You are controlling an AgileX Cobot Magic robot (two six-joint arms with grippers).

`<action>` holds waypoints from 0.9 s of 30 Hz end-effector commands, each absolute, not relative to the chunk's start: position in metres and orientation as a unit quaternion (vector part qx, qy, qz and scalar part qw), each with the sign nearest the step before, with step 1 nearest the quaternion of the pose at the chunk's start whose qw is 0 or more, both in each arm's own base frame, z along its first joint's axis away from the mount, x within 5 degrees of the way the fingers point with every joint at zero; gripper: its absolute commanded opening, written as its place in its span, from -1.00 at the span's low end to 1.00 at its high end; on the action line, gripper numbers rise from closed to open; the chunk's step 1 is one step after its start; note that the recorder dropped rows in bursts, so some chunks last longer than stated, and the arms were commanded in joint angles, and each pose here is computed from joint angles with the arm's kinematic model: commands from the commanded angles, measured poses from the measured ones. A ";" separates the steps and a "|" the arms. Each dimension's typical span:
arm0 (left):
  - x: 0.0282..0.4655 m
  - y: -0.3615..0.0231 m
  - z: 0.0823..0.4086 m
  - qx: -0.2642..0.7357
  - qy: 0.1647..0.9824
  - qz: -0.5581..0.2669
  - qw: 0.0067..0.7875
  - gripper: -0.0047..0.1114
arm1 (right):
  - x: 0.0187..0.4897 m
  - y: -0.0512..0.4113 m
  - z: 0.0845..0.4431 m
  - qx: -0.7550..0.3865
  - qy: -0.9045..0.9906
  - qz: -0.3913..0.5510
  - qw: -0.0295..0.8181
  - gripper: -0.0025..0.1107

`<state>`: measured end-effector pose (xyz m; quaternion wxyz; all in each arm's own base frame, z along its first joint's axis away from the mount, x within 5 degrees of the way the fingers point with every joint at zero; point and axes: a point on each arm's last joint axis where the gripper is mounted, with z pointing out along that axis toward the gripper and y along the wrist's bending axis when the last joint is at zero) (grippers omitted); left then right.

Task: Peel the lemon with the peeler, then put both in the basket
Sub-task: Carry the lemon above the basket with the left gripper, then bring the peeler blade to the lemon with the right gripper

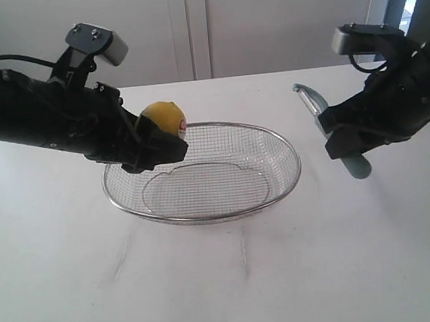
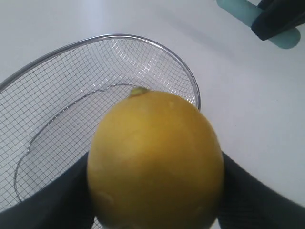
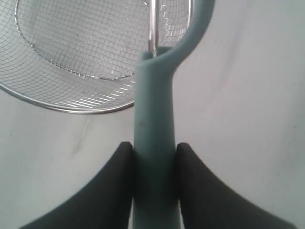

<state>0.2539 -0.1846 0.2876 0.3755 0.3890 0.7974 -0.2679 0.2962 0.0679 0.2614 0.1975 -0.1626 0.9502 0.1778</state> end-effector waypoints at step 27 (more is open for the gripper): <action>0.250 -0.193 0.299 0.440 0.742 -0.295 0.409 -0.92 | 0.273 0.143 0.263 -0.311 0.863 0.365 0.159 -0.96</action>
